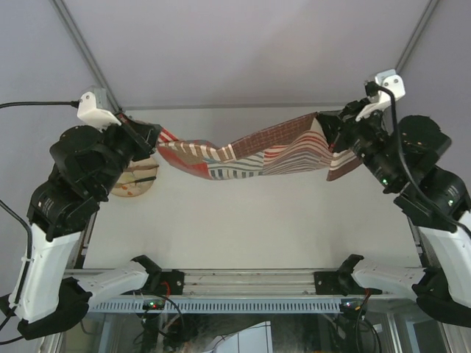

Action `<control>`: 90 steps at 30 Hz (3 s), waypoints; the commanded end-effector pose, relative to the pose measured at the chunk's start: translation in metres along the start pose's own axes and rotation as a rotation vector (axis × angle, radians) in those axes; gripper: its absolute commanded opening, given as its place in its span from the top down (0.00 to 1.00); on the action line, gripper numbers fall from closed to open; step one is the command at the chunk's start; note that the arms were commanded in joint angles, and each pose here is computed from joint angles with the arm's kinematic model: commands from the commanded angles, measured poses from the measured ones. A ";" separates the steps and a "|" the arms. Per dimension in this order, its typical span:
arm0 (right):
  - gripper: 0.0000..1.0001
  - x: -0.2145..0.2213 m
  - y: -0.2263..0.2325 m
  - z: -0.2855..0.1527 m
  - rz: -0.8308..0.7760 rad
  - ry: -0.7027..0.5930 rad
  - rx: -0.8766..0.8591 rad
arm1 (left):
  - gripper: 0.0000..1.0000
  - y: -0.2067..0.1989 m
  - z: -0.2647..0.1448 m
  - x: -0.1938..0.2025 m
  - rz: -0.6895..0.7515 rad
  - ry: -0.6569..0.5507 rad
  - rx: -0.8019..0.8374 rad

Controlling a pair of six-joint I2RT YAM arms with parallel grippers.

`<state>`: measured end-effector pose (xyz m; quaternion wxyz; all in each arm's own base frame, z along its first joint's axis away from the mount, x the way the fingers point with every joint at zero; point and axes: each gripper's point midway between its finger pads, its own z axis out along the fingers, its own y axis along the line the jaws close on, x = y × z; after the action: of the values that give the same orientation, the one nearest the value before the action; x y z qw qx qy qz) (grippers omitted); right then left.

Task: Set the dinner table for one person
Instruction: Flatten out the napkin at the center of the board.

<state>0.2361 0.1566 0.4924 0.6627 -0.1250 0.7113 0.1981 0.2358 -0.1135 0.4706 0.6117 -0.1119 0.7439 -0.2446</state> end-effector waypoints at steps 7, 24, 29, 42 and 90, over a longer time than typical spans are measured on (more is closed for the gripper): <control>1.00 0.010 0.010 -0.015 -0.005 0.002 -0.014 | 1.00 -0.016 -0.019 -0.003 -0.059 0.014 0.109; 1.00 0.073 0.014 -0.028 0.003 0.128 0.016 | 1.00 0.021 -0.039 0.057 -0.113 0.128 0.069; 1.00 0.088 0.000 -0.006 0.001 0.155 0.056 | 1.00 0.025 -0.015 0.065 -0.075 0.122 0.029; 1.00 0.117 -0.068 0.082 0.090 0.198 0.142 | 1.00 0.055 0.101 0.088 -0.035 0.196 -0.111; 1.00 0.253 -0.205 0.324 0.060 0.411 0.258 | 0.50 0.178 0.376 0.138 -0.081 0.329 -0.391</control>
<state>0.5621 0.1480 0.1648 0.4454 -0.0590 0.8869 0.1079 0.5687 -0.1168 0.1747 0.3875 -0.2210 0.8866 -0.1222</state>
